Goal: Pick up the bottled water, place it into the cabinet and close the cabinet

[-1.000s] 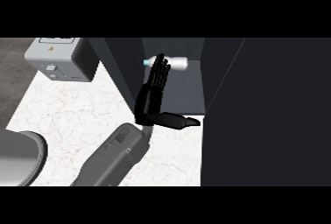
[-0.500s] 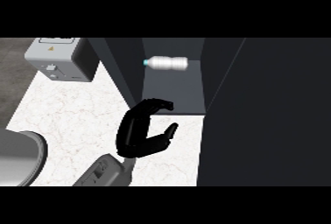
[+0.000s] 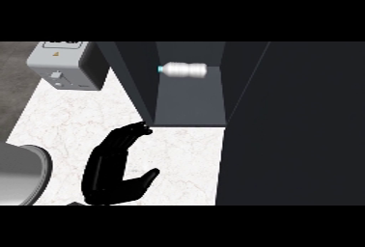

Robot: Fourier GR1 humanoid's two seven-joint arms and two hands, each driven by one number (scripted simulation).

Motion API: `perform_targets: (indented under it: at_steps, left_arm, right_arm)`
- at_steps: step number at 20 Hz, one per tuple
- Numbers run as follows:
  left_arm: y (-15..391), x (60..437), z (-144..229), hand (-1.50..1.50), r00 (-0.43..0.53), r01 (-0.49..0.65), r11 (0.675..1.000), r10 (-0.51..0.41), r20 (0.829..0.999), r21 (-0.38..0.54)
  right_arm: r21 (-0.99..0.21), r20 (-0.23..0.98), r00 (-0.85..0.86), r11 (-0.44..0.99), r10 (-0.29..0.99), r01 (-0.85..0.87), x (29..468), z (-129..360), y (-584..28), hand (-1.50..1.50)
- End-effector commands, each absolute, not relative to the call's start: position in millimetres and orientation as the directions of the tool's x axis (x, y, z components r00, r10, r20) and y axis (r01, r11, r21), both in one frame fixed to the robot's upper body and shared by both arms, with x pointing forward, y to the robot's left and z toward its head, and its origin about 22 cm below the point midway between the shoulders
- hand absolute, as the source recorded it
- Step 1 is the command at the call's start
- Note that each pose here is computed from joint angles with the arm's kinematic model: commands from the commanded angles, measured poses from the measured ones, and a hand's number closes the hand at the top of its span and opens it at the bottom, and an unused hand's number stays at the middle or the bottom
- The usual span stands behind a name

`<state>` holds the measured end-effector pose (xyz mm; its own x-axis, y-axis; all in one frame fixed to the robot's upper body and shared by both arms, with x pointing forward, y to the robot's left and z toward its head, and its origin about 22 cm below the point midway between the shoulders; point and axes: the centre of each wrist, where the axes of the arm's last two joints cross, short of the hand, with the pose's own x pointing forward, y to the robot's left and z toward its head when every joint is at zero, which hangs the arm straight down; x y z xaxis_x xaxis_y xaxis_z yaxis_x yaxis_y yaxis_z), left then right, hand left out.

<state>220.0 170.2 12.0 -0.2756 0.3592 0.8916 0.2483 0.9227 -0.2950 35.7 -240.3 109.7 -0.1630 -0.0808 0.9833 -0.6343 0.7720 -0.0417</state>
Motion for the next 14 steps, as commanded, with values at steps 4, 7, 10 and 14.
perform_targets:
  at_steps: [4, 7, 10, 14]
  left_arm:
    - [213, 182, 18, -1.50, -0.292, 0.178, 0.925, 0.375, 0.880, -0.336]
    - [223, 178, 27, -1.50, -0.288, 0.175, 0.910, 0.412, 0.865, -0.375]
    - [243, 169, 25, -1.50, -0.286, 0.148, 0.912, 0.409, 0.866, -0.382]
    - [255, 164, 28, -1.50, -0.272, 0.154, 0.901, 0.432, 0.860, -0.405]
  right_arm:
    - [-0.169, 0.969, -0.246, 0.665, -0.023, -0.727, 26, 156, -222, 1.50]
    - [-0.155, 0.974, -0.221, 0.581, -0.043, -0.799, 27, 157, -213, 1.50]
    - [-0.164, 0.967, -0.243, 0.547, -0.075, -0.821, 28, 162, -206, 1.50]
    - [-0.208, 0.967, -0.254, 0.485, -0.029, -0.850, 34, 162, -202, 1.50]
